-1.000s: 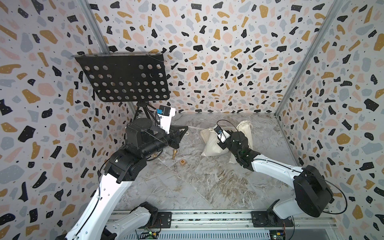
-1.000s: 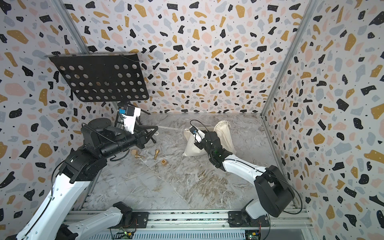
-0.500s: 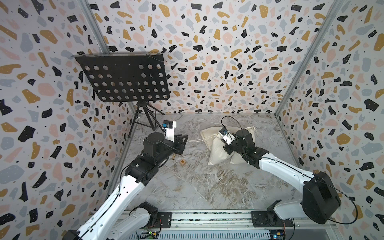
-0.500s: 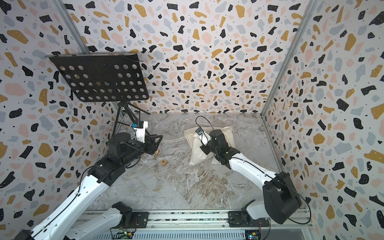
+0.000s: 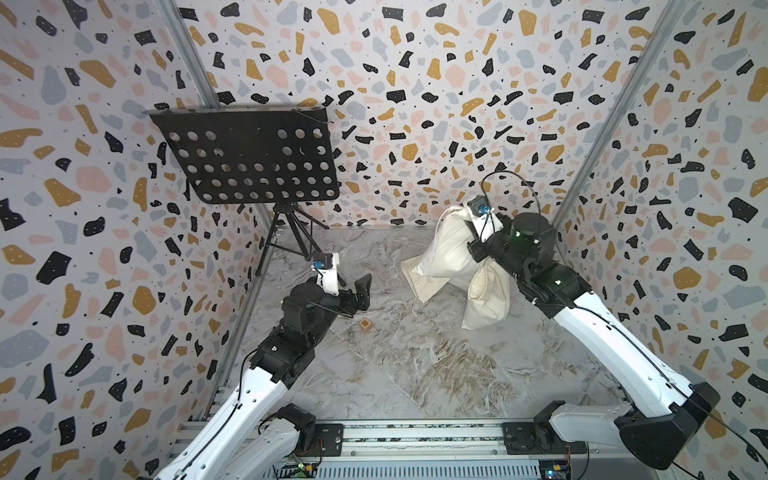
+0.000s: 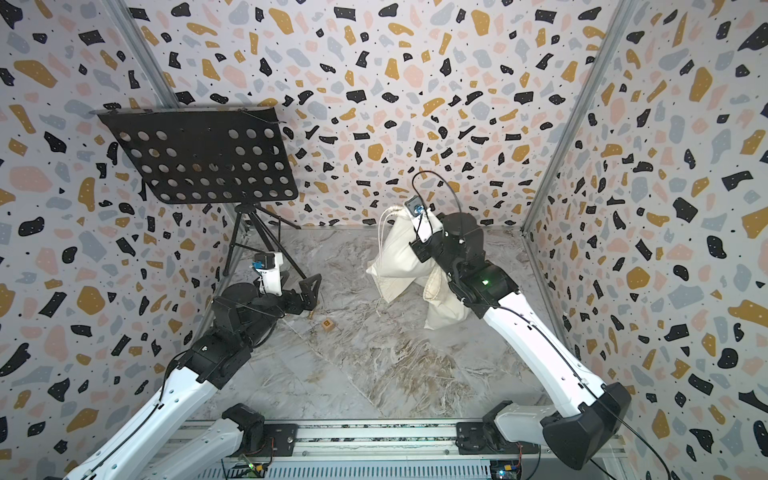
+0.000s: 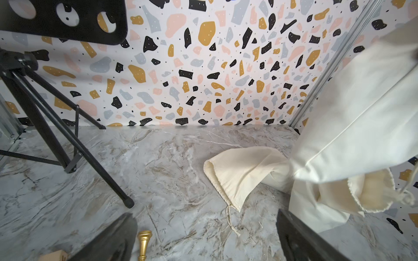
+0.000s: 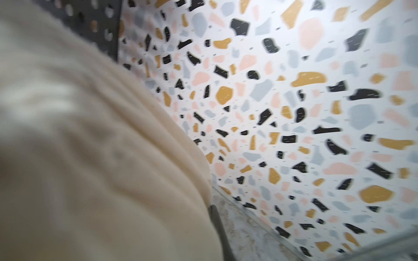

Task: Close the soil bag
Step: Place the soil bag at the center of the board, then move the soil bag to the center of the board, then pick up the soil bag from the center of the board.

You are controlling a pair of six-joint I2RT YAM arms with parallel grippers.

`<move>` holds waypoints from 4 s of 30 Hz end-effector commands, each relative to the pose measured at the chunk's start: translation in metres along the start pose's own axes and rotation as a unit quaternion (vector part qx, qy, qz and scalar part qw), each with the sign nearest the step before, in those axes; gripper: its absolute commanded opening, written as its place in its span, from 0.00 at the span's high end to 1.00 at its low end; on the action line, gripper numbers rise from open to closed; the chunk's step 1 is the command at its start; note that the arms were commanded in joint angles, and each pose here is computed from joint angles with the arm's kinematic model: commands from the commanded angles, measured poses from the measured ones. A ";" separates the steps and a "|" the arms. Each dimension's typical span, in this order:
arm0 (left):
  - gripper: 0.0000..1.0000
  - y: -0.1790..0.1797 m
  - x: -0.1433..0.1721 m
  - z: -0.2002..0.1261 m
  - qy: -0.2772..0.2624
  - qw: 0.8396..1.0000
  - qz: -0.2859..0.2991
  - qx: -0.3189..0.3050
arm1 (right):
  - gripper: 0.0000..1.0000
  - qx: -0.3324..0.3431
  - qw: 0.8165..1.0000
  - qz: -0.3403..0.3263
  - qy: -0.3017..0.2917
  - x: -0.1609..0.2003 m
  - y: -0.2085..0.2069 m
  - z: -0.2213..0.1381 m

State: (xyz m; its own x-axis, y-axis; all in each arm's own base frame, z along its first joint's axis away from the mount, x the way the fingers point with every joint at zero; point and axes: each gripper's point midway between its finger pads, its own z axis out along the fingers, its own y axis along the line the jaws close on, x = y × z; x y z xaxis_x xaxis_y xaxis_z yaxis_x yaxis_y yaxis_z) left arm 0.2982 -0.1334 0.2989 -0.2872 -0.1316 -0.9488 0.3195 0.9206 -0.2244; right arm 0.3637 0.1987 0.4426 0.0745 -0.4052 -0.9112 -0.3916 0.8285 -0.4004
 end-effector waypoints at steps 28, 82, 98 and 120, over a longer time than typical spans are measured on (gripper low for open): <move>0.00 -0.071 0.022 0.028 0.083 0.978 -0.006 0.190 | 0.75 0.452 0.825 0.148 0.305 0.294 -0.247 -0.058; 0.00 -0.041 0.059 0.019 0.097 0.989 -0.007 0.111 | 0.39 -0.233 0.830 0.354 0.363 0.241 0.256 0.093; 0.00 -0.169 0.151 0.063 0.171 0.891 0.391 0.153 | 0.01 0.034 0.871 0.372 0.319 0.318 0.069 -0.060; 0.96 -0.194 0.161 0.128 0.074 0.815 0.574 0.021 | 0.01 0.083 0.880 0.393 0.253 0.325 0.041 -0.078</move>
State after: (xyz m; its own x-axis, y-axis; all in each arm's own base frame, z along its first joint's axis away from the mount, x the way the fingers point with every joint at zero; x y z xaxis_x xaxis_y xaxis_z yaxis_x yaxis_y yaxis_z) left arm 0.3029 -0.3801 0.0740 0.0764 0.9462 -0.3144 0.5814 0.2138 0.7850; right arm 0.2935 0.0619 0.1250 -0.6191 0.2491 -0.7448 0.0634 0.9611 0.2688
